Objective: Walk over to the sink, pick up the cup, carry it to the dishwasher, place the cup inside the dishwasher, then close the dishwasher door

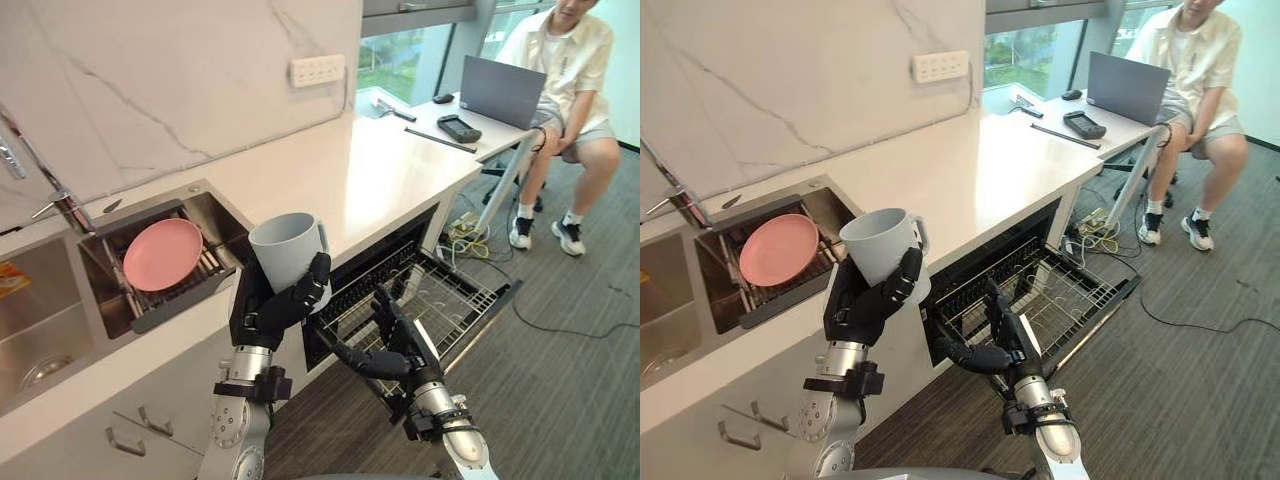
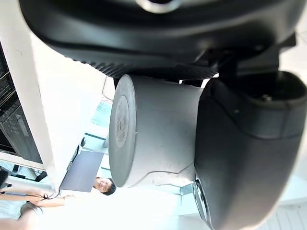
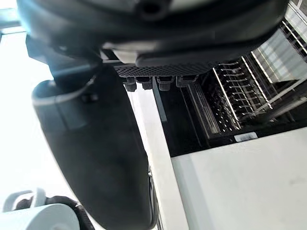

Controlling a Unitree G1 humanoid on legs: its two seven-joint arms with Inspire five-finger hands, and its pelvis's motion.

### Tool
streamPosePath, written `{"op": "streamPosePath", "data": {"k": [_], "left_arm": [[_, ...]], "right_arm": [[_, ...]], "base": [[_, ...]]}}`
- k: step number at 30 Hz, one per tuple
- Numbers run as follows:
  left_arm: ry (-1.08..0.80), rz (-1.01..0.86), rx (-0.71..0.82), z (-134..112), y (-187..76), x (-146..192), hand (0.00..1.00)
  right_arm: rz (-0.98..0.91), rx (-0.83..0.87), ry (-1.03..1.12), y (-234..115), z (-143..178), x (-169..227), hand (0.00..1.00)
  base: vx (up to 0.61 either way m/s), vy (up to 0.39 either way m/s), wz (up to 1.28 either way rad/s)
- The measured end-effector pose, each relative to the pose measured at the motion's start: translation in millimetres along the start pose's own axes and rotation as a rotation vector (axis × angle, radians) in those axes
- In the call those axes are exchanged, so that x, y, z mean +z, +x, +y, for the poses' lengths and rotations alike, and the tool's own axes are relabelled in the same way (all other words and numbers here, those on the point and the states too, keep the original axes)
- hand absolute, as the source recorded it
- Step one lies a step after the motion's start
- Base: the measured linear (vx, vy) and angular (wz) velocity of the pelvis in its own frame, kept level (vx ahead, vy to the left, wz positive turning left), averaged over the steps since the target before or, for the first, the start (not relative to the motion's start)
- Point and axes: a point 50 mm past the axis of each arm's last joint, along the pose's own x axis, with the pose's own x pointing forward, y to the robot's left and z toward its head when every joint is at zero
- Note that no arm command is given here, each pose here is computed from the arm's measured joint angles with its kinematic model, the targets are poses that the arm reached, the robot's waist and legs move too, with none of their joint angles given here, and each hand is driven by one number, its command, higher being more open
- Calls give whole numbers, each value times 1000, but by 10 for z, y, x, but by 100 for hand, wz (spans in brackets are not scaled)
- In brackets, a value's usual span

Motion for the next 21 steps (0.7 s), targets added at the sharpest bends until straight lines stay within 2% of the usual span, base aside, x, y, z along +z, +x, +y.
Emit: {"op": "streamPosePath", "data": {"k": [5,11,21], "left_arm": [[4,-9,3,5,22,13,0],[37,-48,-2,19,134,61,0],[145,111,-15,31,108,-233,0]], "right_arm": [[-33,12,60,8,-6,50,100],[-170,75,131,32,23,312,100],[-281,127,151,-29,78,516,100]], "base": [[19,1,-5],[15,4,-9],[-2,5,-13]]}}
